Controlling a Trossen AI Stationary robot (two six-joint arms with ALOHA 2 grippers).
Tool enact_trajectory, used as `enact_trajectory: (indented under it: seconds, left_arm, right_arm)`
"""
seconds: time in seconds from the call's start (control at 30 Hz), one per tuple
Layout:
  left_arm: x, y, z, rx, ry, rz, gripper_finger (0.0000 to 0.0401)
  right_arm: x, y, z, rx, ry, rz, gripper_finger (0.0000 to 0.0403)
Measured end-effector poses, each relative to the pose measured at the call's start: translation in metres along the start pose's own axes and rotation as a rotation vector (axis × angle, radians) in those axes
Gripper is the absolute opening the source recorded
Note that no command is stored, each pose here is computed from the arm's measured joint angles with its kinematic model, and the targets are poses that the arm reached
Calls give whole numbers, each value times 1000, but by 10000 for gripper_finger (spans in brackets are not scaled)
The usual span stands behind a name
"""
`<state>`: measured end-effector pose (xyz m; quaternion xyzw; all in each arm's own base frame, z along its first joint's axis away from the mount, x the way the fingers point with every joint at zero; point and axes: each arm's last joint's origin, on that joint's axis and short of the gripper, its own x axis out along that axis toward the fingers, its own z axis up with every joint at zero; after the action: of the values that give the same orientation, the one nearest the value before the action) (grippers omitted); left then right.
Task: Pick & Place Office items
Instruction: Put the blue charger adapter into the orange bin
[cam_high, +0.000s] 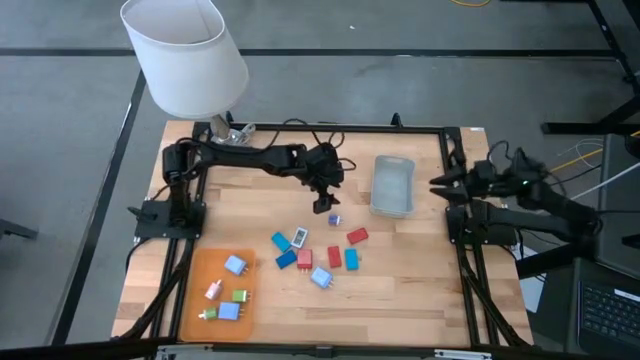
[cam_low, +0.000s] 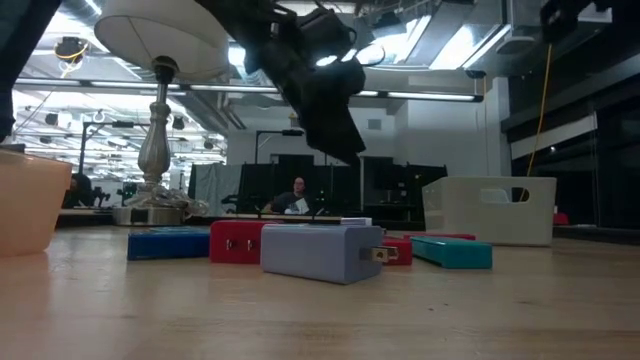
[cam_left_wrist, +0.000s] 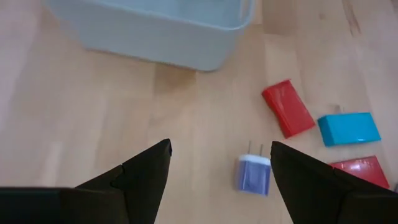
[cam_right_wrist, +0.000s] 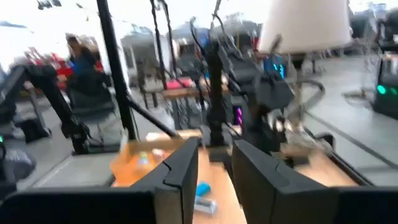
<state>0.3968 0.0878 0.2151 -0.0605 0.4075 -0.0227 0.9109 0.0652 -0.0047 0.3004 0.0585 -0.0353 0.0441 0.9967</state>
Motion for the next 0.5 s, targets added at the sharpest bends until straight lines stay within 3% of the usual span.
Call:
enact_trajectory:
  seconds: [0.17,0.3,0.5]
  left_arm:
    - [12,-17,-6,105,57,-40,270]
    - [21,-35,-10,238,96,-40,270]
    - [45,-50,-23,248,164,-70,270]
  right_arm:
    - [9,-5,-18,13,-84,28,100]
    - [9,-4,-17,-3,-112,37,100]
    - [10,-5,-19,-9,-95,33,100]
